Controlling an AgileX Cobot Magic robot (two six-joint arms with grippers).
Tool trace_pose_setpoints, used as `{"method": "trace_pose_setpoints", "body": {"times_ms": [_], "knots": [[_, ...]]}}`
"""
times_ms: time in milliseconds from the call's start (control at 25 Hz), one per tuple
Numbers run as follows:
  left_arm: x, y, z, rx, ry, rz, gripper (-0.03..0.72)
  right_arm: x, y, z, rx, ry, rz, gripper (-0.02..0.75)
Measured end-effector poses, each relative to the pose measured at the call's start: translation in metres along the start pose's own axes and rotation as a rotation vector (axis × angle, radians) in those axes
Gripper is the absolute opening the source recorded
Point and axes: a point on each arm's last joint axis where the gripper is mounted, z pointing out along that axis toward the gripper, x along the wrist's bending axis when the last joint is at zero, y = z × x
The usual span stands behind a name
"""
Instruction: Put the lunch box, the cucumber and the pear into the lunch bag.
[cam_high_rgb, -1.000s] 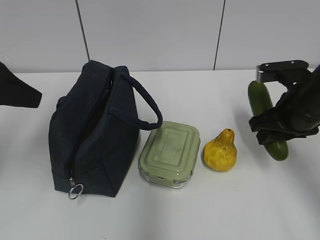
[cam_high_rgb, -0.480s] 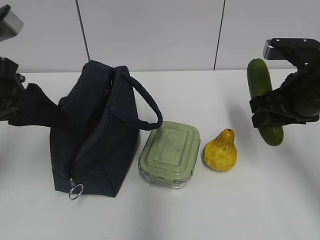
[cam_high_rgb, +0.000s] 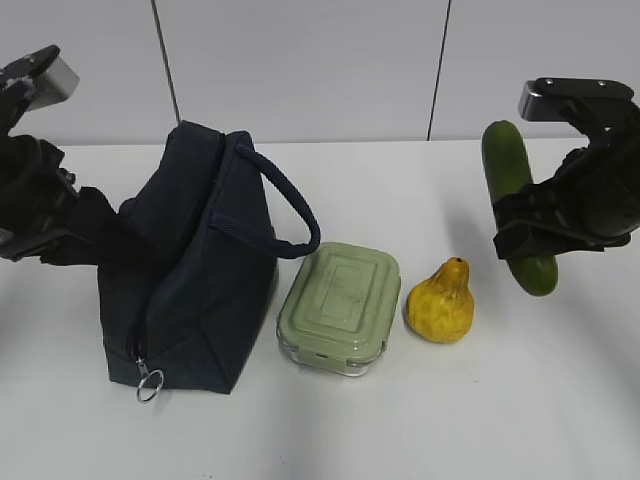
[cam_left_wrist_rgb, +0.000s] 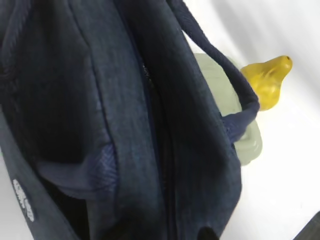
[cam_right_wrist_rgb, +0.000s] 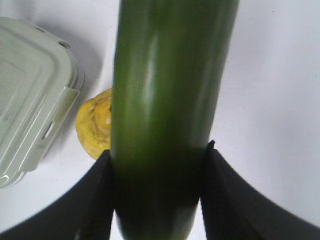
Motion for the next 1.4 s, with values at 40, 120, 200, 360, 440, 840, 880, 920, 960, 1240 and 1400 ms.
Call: {"method": "trace_pose_setpoints", "body": {"times_ms": [40, 120, 200, 360, 440, 840, 880, 920, 960, 1240, 1400], "knots": [[-0.003, 0.0, -0.005, -0.018, 0.007, 0.013, 0.249, 0.0, 0.0, 0.0, 0.0, 0.0, -0.002, 0.341], [-0.007, 0.001, -0.016, -0.057, 0.023, 0.033, 0.249, 0.0, 0.0, 0.0, 0.0, 0.001, -0.002, 0.341], [-0.012, 0.0, -0.027, -0.089, 0.041, 0.056, 0.249, 0.0, 0.0, 0.0, 0.0, 0.001, -0.007, 0.341], [-0.013, -0.003, -0.035, -0.084, 0.084, 0.063, 0.249, 0.0, 0.0, 0.0, 0.0, 0.001, -0.006, 0.341], [-0.01, -0.004, -0.032, -0.067, 0.098, 0.057, 0.253, 0.0, 0.0, 0.0, 0.0, 0.001, -0.006, 0.341], [0.004, -0.003, -0.009, 0.007, 0.1, 0.007, 0.319, 0.001, 0.0, 0.0, 0.002, 0.012, 0.0, 0.339], [0.006, -0.003, -0.005, 0.017, 0.099, 0.001, 0.319, 0.001, 0.0, 0.0, 0.002, 0.015, 0.003, 0.339], [0.008, -0.003, -0.002, 0.026, 0.099, -0.004, 0.319, 0.001, 0.0, 0.0, 0.002, 0.016, 0.005, 0.339], [0.009, -0.003, 0.001, 0.032, 0.098, -0.009, 0.319, 0.002, 0.0, 0.0, 0.002, 0.021, 0.005, 0.339], [0.014, -0.003, 0.009, 0.055, 0.093, -0.019, 0.037, 0.011, 0.001, -0.002, -0.01, 0.123, 0.009, 0.339], [0.014, -0.003, 0.009, 0.053, 0.094, -0.018, 0.008, 0.025, 0.004, -0.009, -0.046, 0.227, -0.005, 0.339]]}}
